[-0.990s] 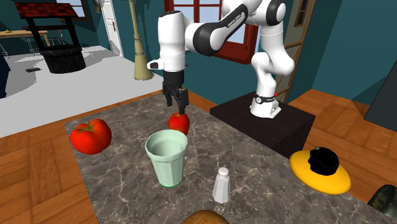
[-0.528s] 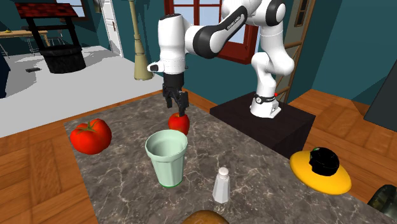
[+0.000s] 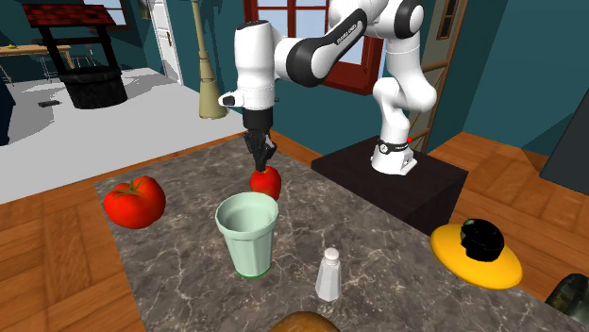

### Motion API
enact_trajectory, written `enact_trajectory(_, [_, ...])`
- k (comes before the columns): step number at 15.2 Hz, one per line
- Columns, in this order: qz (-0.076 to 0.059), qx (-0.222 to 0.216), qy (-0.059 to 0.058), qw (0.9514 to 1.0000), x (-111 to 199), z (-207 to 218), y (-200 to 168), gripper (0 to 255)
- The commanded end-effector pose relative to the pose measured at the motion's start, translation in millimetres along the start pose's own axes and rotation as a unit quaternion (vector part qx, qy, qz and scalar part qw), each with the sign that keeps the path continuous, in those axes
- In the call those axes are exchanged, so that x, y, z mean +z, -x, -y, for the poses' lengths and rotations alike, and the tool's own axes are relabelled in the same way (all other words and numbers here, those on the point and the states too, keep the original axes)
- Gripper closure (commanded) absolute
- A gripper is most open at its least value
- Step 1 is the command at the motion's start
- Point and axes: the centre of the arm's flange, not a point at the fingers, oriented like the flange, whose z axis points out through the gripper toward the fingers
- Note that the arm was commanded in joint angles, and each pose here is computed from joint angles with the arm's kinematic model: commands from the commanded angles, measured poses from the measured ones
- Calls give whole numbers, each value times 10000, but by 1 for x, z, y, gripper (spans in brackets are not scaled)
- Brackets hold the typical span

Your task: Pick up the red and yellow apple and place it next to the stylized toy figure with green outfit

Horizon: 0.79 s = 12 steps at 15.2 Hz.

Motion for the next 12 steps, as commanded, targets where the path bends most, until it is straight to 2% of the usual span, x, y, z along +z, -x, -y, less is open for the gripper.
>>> enact_trajectory(1, [0, 0, 0, 10000, 0, 0, 0, 255])
enact_trajectory(4, [0, 0, 0, 10000, 0, 0, 0, 255])
enact_trajectory(12, [0, 0, 0, 10000, -42, 2, -2, 255])
